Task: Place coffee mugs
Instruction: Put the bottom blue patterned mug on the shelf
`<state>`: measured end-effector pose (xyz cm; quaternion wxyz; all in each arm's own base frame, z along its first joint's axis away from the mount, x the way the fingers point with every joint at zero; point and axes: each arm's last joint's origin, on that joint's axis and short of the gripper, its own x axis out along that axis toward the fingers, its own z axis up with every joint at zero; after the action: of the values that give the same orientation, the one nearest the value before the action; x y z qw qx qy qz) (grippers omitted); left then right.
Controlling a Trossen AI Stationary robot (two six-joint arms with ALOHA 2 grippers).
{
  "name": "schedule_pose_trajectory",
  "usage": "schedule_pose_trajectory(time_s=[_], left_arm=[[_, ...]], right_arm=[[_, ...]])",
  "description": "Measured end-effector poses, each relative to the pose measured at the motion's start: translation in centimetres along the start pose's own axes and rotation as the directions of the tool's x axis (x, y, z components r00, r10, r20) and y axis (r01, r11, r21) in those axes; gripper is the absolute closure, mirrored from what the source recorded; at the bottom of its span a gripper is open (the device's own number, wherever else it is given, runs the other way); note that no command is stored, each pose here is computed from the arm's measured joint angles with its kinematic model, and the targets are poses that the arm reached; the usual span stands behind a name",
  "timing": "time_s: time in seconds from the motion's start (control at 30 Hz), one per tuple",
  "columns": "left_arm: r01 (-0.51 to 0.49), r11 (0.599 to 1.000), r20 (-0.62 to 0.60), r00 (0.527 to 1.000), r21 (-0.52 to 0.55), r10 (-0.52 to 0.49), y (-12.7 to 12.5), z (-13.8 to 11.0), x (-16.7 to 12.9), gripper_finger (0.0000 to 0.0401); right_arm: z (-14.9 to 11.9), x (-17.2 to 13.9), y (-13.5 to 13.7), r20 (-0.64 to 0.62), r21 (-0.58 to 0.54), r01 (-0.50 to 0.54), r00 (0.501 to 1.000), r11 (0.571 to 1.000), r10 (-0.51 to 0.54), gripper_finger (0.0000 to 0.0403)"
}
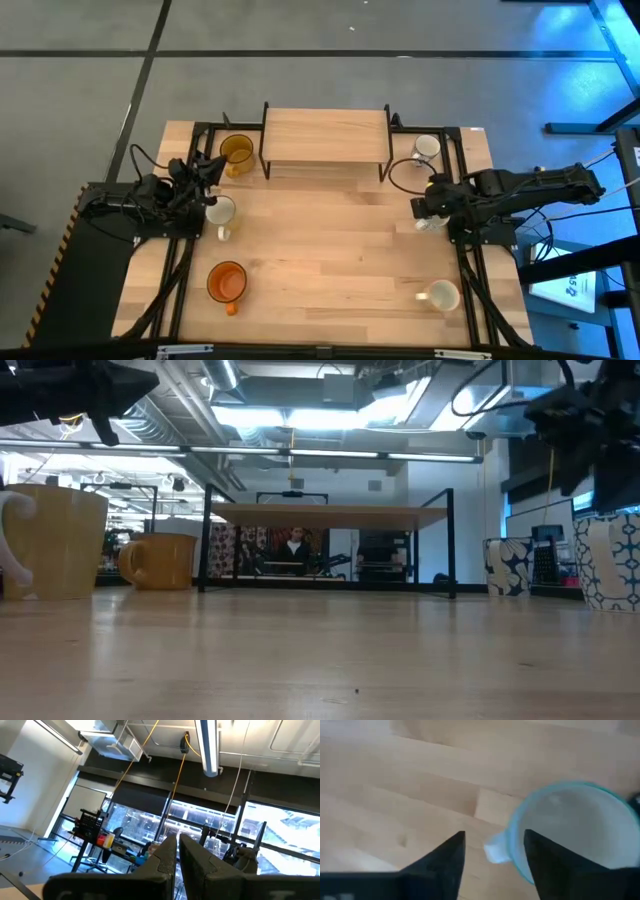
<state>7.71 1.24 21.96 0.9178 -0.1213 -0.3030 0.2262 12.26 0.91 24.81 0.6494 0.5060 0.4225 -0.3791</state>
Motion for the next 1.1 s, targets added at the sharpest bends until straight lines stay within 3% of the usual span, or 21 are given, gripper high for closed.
schedule_pose_trajectory(time_s=[0.2,0.43,0.67,0.93,1.1], left_arm=[[-0.006,1.000,-0.002,1.000,0.002,0.006,0.0,0.0,0.0,0.0386],[-0.016,1.000,-0.014,1.000,0.010,0.016,0.1,-0.2,0.0,0.0386],[-0.038,0.999,-0.013,0.999,0.012,0.038,0.1,-0.2,0.0,0.0386],[-0.048,0.999,-0.013,0.999,0.012,0.048,0.2,-0.2,0.0,0.0386],[-0.049,0.999,-0.015,0.999,0.014,0.049,0.2,-0.2,0.0,0.0386]], right_arm=[[-0.1,1.1,-0.4,0.026,0.028,0.040,0.999,0.999,-0.040,0.0186],[-0.3,3.8,-0.6,0.052,0.048,0.075,0.996,0.996,-0.077,0.0214],[-0.3,5.6,0.1,0.061,0.040,0.125,0.990,0.991,-0.127,0.0269],[-0.4,6.3,0.5,0.049,-0.021,0.174,0.984,0.985,-0.173,0.0385],[-0.2,5.2,1.5,0.051,-0.064,0.133,0.990,0.989,-0.130,0.0382]])
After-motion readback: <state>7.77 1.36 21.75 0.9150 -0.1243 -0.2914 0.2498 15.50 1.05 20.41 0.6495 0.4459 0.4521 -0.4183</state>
